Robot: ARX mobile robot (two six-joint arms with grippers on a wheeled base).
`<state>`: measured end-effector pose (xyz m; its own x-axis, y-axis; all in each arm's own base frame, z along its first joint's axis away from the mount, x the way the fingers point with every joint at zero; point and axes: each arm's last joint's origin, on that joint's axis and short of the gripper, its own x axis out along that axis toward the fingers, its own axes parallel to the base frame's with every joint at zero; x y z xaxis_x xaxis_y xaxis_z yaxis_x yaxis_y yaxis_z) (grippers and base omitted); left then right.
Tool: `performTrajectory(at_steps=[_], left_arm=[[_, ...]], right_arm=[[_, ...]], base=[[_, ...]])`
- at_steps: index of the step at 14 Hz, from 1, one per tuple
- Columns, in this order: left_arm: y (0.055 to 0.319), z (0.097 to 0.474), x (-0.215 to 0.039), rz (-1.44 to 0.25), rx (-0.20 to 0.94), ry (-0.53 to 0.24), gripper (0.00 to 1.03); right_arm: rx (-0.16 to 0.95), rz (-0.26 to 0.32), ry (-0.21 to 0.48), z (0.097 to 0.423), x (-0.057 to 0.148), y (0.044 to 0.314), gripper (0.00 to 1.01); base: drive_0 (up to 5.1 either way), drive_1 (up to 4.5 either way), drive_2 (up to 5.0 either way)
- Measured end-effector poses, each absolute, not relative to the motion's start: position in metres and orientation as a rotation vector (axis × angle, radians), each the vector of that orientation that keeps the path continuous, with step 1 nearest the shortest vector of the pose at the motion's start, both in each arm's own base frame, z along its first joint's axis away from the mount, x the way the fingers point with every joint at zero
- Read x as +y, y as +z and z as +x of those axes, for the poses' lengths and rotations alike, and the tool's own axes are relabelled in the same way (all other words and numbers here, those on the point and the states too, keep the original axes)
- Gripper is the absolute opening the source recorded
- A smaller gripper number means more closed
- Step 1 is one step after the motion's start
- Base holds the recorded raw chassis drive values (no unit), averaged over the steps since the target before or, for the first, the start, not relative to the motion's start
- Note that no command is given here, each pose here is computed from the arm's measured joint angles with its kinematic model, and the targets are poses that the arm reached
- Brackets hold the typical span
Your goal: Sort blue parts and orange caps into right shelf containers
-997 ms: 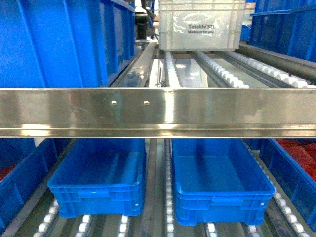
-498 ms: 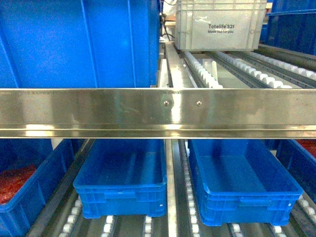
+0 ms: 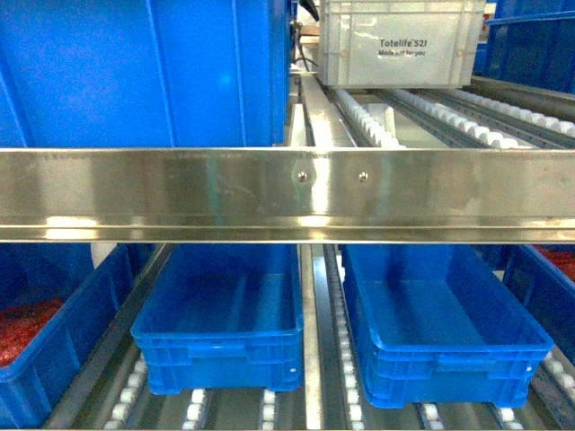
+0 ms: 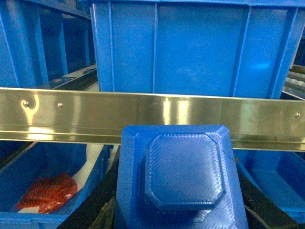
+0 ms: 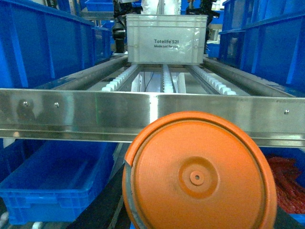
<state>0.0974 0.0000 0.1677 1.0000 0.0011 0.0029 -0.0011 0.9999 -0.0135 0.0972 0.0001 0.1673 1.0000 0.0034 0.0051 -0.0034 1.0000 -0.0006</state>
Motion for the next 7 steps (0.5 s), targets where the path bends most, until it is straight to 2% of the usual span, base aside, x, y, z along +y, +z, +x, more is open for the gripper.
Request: performTrajectory(at_steps=[7], left_arm=[[0.1672, 0.0974, 0.0000, -0.012, 0.002, 0.000, 0.43]], right_arm=[[-0.003, -0.001, 0.000, 0.0972, 0.0000, 0.1671, 0.44]], base=[[0.0, 0.00, 0.0]])
